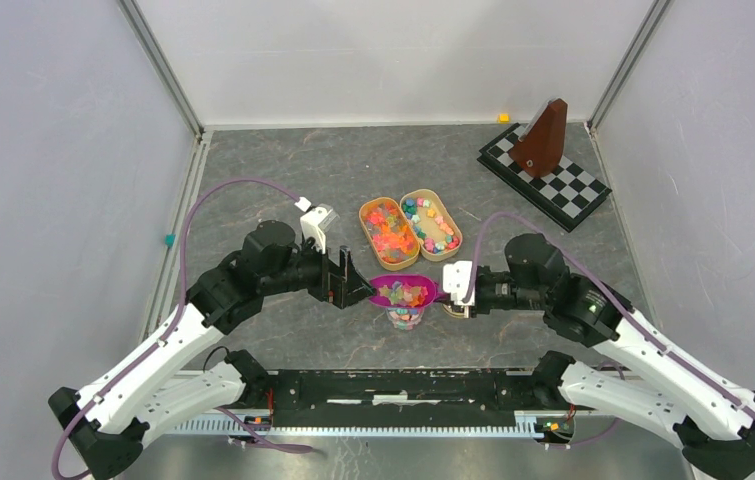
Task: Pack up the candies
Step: Place the fake candies in the packing bottle.
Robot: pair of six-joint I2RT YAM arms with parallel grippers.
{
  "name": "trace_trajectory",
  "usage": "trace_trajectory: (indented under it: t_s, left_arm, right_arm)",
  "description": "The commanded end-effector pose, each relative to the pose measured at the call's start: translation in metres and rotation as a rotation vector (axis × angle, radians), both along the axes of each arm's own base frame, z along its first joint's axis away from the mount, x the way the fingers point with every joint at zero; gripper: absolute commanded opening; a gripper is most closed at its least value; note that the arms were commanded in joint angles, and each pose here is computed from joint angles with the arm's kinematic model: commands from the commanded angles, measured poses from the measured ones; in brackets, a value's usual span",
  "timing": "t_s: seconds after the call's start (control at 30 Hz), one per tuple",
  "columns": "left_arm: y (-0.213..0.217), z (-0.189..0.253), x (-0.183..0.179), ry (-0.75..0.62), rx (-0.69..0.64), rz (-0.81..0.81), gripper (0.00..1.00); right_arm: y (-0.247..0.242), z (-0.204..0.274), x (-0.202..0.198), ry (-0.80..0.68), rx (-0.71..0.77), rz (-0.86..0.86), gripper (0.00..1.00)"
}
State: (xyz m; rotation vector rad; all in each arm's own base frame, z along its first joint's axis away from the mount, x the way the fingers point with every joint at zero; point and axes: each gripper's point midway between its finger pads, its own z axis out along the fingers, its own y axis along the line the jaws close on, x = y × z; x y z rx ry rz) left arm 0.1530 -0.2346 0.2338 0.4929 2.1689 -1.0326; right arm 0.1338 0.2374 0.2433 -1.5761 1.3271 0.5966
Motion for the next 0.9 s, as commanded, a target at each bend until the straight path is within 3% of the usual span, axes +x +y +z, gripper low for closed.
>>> trace_trajectory:
  t_s: [0.0, 0.23, 0.43, 0.87]
  left_arm:
    - [0.002, 0.005, 0.001, -0.011, -0.006, 0.013, 1.0]
    - [0.002, 0.004, 0.0, -0.008, -0.005, 0.01, 1.0]
    - [0.001, 0.007, 0.0, -0.012, -0.01, 0.006, 1.0]
    - [0.01, 0.022, 0.003, -0.049, -0.022, 0.059, 1.0]
  right_arm:
    - [0.01, 0.062, -0.01, -0.087, 0.183, 0.06, 0.0]
    - [0.007, 0.082, -0.016, -0.116, 0.25, 0.065, 0.0]
    - [0.004, 0.073, -0.012, -0.096, 0.215, 0.039, 0.0]
    - [-0.024, 0.0, 0.009, -0.015, -0.116, -0.098, 0.0]
